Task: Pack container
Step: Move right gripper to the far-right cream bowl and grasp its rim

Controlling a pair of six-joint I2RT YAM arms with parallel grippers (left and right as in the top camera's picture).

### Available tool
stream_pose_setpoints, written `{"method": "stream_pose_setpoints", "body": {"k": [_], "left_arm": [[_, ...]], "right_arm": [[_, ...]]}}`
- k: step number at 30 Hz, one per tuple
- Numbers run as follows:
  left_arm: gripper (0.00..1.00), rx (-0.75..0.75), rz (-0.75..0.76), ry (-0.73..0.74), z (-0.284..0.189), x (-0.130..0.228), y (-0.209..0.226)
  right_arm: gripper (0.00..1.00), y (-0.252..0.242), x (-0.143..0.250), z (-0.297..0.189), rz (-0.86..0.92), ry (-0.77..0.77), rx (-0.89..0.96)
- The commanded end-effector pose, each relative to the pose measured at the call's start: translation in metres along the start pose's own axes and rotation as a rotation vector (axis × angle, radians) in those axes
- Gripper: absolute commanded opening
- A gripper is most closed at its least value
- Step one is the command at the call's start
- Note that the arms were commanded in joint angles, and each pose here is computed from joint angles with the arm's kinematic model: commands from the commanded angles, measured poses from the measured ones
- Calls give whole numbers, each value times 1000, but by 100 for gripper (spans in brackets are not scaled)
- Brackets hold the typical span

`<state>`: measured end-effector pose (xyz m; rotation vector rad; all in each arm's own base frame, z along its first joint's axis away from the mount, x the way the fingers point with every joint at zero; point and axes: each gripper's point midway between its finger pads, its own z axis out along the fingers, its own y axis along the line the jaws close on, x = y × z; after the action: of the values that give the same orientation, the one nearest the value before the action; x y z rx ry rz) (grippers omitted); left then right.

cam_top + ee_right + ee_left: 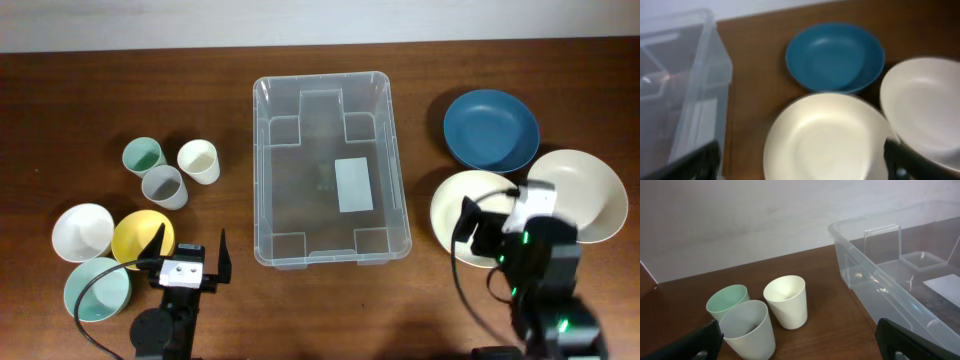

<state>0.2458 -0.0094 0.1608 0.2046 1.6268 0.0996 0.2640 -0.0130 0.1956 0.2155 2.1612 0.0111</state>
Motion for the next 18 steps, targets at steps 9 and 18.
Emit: {"method": "stream_pose_setpoints", "body": {"k": [9,18], "left_arm": [[100,7,16,-2,0,1,-1],[100,7,16,-1,0,2,-1]], "right_arm": [[99,-73,-79,11,173,344,212],[99,-201,-50,8,672,310,219]]}}
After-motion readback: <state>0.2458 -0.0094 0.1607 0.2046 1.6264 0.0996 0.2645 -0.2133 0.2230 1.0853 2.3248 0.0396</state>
